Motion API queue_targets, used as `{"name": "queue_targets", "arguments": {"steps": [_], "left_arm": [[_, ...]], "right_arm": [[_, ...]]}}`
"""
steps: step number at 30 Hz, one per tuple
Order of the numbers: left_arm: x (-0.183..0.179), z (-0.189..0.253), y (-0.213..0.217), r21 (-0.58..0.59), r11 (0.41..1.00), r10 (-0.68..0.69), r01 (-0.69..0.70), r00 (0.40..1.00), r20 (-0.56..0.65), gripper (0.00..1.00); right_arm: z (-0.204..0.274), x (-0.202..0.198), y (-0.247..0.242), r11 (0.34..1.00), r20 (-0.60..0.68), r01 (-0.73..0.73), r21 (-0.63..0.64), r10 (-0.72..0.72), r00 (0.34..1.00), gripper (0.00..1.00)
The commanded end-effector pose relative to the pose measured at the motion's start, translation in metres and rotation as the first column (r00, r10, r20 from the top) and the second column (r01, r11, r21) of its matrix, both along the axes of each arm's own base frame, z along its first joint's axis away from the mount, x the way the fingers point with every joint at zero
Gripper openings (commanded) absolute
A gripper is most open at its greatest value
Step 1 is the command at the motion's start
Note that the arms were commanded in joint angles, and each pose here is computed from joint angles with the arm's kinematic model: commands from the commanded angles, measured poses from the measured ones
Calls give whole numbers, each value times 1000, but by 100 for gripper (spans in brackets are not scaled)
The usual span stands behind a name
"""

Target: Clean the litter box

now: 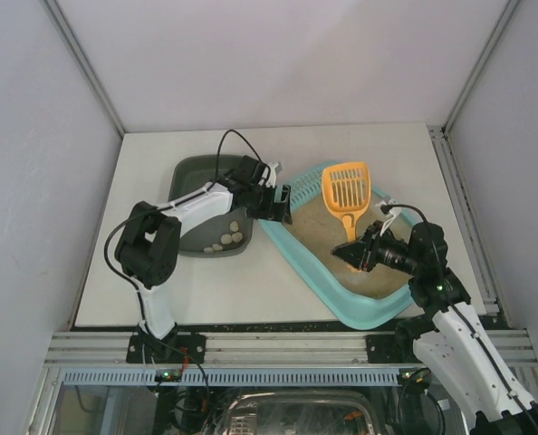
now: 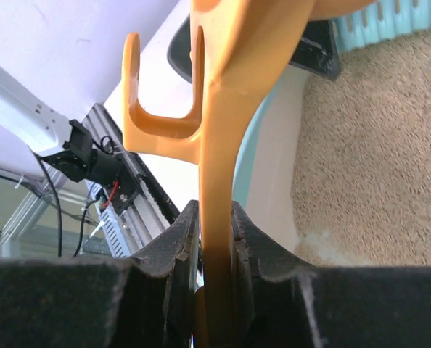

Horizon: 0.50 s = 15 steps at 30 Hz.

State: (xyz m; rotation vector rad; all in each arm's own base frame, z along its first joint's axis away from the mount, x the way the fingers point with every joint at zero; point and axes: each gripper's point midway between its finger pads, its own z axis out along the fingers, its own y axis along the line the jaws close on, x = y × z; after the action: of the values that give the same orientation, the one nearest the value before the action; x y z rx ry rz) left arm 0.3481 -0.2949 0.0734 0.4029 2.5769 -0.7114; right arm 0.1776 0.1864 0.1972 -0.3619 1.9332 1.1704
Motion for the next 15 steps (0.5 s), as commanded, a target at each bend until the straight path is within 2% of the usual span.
{"name": "queue_targets", "arguments": {"steps": [1, 5, 15], "left_arm": [[-18, 36, -30, -114, 983, -151, 146, 988, -35, 98], [-7, 57, -39, -158, 974, -169, 161, 985, -34, 99], [8, 84, -34, -182, 972, -162, 147, 984, -73, 100]], "right_arm": [[43, 4, 15, 995, 92, -91, 46, 87, 992, 0], [69, 14, 11, 994, 109, -56, 95, 46, 993, 0], [79, 39, 9, 990, 29, -1, 143, -4, 1000, 0]]}}
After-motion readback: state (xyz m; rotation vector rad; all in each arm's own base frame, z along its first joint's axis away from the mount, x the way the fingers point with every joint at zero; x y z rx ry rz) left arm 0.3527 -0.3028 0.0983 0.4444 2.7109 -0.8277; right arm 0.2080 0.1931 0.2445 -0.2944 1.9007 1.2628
